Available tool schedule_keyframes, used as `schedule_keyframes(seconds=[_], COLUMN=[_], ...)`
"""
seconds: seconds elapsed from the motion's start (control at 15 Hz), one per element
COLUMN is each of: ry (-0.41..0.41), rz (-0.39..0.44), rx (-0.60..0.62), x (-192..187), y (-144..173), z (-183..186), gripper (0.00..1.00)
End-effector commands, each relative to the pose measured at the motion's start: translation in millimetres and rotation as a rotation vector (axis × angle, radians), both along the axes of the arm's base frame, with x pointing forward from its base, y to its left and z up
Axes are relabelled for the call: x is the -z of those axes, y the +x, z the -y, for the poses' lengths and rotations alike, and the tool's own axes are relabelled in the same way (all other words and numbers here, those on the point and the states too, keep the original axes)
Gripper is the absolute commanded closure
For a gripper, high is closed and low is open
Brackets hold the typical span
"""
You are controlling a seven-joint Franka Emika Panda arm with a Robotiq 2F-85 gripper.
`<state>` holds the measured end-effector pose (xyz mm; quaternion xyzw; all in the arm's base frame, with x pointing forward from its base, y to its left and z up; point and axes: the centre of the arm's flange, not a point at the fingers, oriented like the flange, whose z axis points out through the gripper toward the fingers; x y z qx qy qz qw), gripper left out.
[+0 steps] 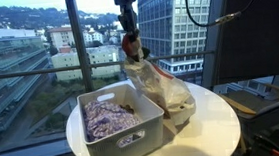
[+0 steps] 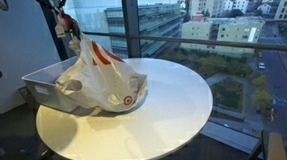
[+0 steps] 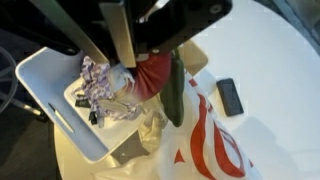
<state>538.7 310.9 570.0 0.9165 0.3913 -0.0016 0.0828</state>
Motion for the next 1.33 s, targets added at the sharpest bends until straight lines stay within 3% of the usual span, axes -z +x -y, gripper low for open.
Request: schedule_keyframes(seconds=[0.0, 0.33, 0.6, 0.73, 1.0, 1.07, 1.13, 1.27], ry=[0.124, 0.313, 0.508, 0.557, 0.655, 0.647, 0.633, 0.592], rz=[0.157, 0.307, 0.367, 0.343, 0.201, 0.180, 0.171, 0.165], rx=[-0.021, 0.068, 0.099, 0.121, 0.206, 0.214, 0.224, 0.210], x=[-15.0, -3.0, 38.0, 70.0, 137.2, 147.0, 154.1, 159.2], y=[18.9, 43.3, 52.0, 52.1, 44.6, 41.9, 39.8, 36.9], z=[-14.7, -16.7, -24.9, -26.5, -35.7, -36.9, -36.1, -34.1], gripper=[0.98, 0.98, 0.98, 0.98, 0.98, 0.67, 0.66, 0.52])
